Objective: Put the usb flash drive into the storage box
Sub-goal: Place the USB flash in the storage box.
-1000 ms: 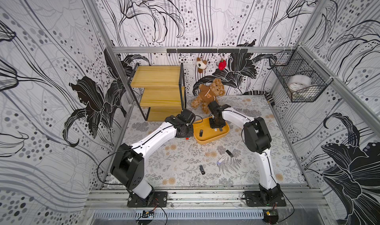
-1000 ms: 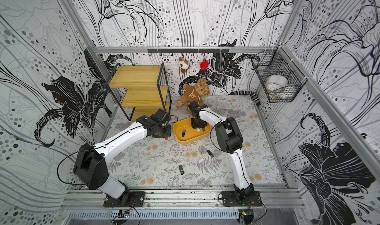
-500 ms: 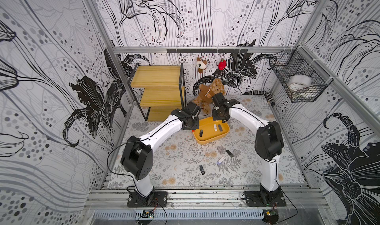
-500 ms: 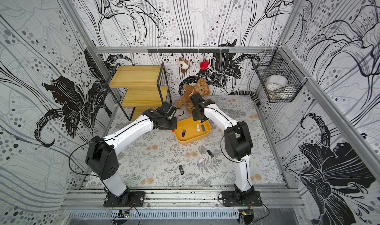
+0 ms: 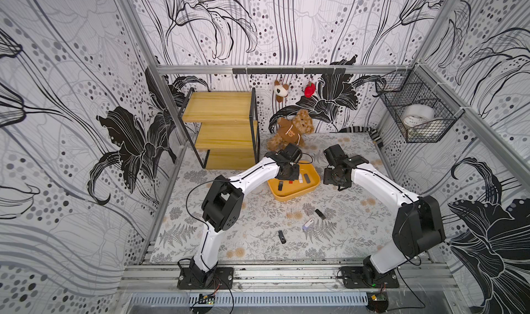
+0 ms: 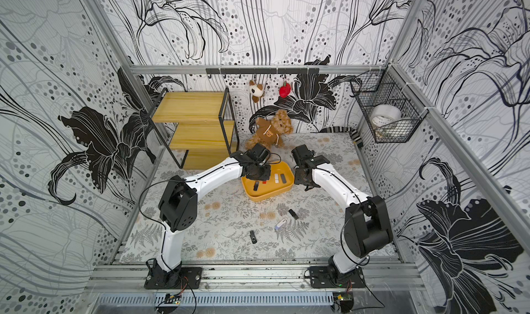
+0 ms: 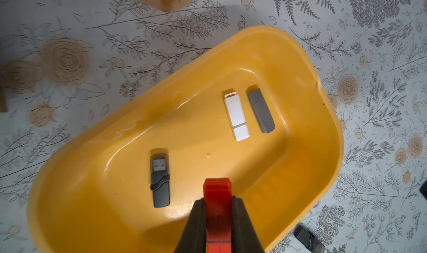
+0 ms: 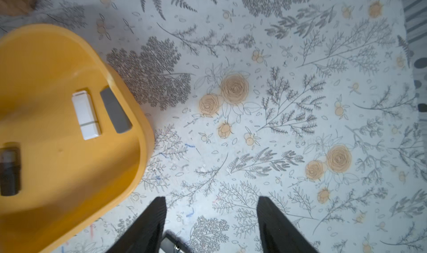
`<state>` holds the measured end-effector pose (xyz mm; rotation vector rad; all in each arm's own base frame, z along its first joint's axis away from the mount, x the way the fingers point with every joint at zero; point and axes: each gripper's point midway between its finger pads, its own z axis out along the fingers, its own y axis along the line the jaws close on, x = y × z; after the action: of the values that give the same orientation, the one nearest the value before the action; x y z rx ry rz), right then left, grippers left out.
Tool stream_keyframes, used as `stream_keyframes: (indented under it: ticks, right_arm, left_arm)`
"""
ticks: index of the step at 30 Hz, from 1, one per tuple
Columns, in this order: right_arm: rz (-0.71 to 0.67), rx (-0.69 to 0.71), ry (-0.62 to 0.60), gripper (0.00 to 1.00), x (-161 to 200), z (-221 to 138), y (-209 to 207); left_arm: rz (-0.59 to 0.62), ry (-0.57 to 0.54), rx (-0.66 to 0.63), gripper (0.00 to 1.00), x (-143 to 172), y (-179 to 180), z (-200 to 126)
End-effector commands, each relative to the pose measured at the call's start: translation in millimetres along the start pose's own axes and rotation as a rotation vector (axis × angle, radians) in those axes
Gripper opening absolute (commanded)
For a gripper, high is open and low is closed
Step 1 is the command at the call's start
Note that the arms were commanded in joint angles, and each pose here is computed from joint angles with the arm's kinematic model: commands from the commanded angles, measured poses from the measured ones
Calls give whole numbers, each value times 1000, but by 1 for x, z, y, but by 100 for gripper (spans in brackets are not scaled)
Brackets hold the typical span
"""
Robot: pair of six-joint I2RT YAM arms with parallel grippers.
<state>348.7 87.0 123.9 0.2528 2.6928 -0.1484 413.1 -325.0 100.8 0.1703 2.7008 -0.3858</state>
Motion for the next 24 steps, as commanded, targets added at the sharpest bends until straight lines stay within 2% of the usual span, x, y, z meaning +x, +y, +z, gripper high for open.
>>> stream_keyframes:
  ticks: [1,12,24]
  right_arm:
    - [66,4,9,69,15,-1,-10]
    - [103,-30,36,70,39,3,-13]
    - [90,-50,59,70,46,8,-9]
  left_arm:
    - [20,-16,20,0,-10,-6,15]
    - [10,44,-26,0,13,16,61]
    - [-5,73,-145,0,18,61,58]
